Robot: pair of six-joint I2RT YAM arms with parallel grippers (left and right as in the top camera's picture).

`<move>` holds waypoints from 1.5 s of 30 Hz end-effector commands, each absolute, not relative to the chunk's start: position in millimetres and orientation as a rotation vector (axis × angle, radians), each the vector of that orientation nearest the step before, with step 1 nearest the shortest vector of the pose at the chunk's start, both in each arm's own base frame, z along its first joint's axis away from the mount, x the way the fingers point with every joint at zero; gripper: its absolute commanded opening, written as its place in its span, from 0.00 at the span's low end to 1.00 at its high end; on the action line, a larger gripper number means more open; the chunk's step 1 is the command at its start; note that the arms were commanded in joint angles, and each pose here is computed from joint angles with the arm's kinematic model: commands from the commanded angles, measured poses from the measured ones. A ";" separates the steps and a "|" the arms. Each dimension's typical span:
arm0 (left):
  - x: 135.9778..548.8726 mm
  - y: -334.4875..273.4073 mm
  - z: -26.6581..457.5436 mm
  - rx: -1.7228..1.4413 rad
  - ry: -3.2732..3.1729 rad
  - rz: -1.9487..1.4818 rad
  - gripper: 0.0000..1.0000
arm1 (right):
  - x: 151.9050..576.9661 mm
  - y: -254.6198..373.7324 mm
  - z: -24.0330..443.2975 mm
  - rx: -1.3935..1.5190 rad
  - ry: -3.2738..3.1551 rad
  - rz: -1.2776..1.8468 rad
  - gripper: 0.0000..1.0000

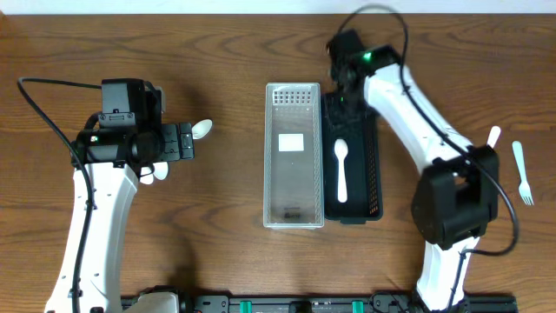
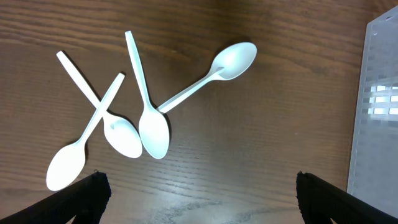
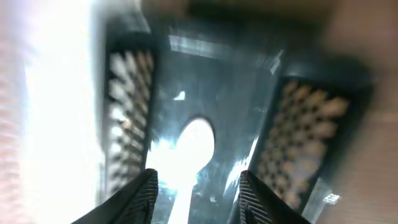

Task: Pack container
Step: 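Carry the spoon into the black basket and release it, then return the right gripper and grasp a white fork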

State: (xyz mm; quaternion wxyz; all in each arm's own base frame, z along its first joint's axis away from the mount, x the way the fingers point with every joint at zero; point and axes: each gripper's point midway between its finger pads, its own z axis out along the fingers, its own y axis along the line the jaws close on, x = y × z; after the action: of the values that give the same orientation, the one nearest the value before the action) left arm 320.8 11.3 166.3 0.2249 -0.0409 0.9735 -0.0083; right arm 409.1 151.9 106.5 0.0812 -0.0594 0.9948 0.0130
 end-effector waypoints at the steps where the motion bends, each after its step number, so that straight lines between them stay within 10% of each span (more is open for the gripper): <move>1: 322.8 12.5 168.6 -0.111 2.681 -0.024 0.98 | 440.4 119.1 212.4 -0.054 2.700 0.056 0.63; 7: 322.8 12.5 168.6 -0.110 2.681 -0.024 0.98 | 446.4 7.7 271.0 0.318 2.540 -0.016 0.78; 15: 322.8 12.5 168.6 -0.111 2.681 -0.024 0.98 | 412.6 -103.2 171.1 0.697 2.759 -0.069 0.82; 25: 322.6 12.5 168.5 -0.111 2.682 -0.024 0.98 | 377.4 -109.4 35.6 0.790 2.985 -0.066 0.83; 45: 322.7 12.5 168.6 -0.111 2.682 -0.024 0.98 | 359.8 -114.8 -12.8 0.860 3.087 -0.037 0.83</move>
State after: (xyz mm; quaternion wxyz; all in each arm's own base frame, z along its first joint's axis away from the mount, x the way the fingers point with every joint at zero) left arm 320.9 11.3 166.2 0.2247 -0.0409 0.9735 -0.0083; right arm 366.0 -116.3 -3.1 -0.0149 0.2712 0.9623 -0.0126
